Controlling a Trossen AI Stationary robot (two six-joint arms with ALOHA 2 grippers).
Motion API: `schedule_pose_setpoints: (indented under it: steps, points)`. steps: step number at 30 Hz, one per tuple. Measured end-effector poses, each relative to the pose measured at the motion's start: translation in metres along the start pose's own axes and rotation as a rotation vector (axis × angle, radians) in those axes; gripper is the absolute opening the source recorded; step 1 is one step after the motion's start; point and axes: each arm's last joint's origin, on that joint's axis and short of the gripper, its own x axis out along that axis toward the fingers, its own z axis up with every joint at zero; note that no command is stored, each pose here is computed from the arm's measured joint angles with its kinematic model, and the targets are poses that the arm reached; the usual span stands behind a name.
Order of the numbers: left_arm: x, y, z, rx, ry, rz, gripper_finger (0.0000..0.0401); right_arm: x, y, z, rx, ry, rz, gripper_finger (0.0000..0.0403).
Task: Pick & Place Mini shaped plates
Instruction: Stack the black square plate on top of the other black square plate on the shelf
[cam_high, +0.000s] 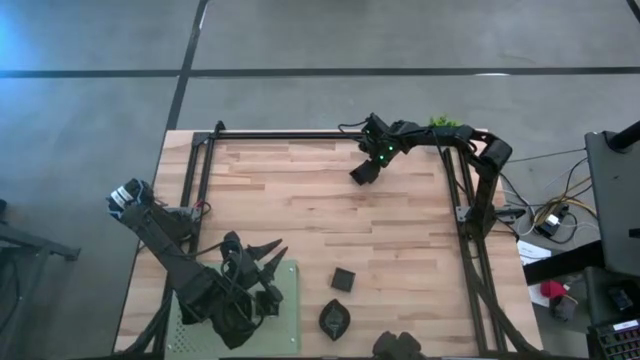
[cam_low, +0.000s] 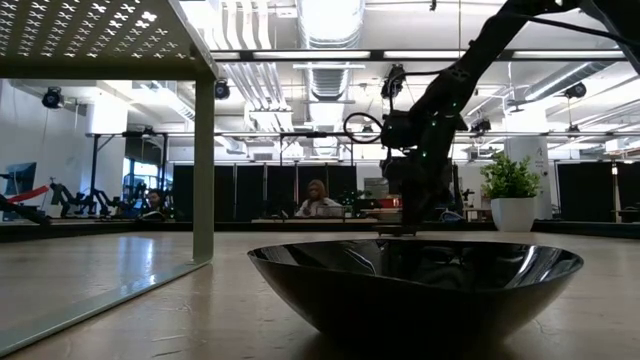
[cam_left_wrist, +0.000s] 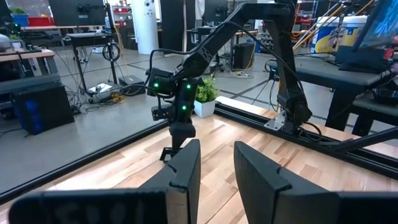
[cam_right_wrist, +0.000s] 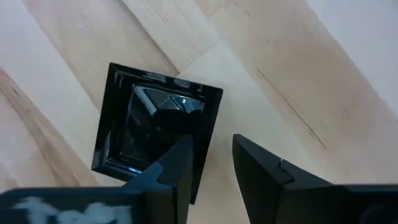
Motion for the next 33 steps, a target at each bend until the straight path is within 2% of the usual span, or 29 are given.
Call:
schedule_pose_setpoints:
  steps: [5,10,16,24,29,33]
  points:
    - [0.000,0.000,0.000,0.000,0.000,0.000,0.0092,0.002,0.000,0.000,-0.001,0.007,0.005,0.0084]
    - [0.000,0.000,0.000,0.000,0.000,0.000,0.0092,0.003,0.001,0.000,-0.025,0.005,0.011,0.0022]
    - [0.000,0.000,0.000,0.000,0.000,0.000,0.0092,-0.005,0.005,0.003,-0.051,-0.020,0.014,0.0011]
    - [0.001,0.000,0.000,0.061,0.000,0.004,0.0092,-0.058,0.035,0.011,-0.152,-0.179,0.024,0.0011]
    - [0.013,0.002,0.002,0.135,0.001,0.040,0.0092,-0.101,0.069,0.006,-0.260,-0.337,0.045,0.0011]
    - [0.032,0.006,0.004,0.230,0.013,0.100,0.0092,-0.130,0.104,-0.001,-0.352,-0.492,0.013,0.0011]
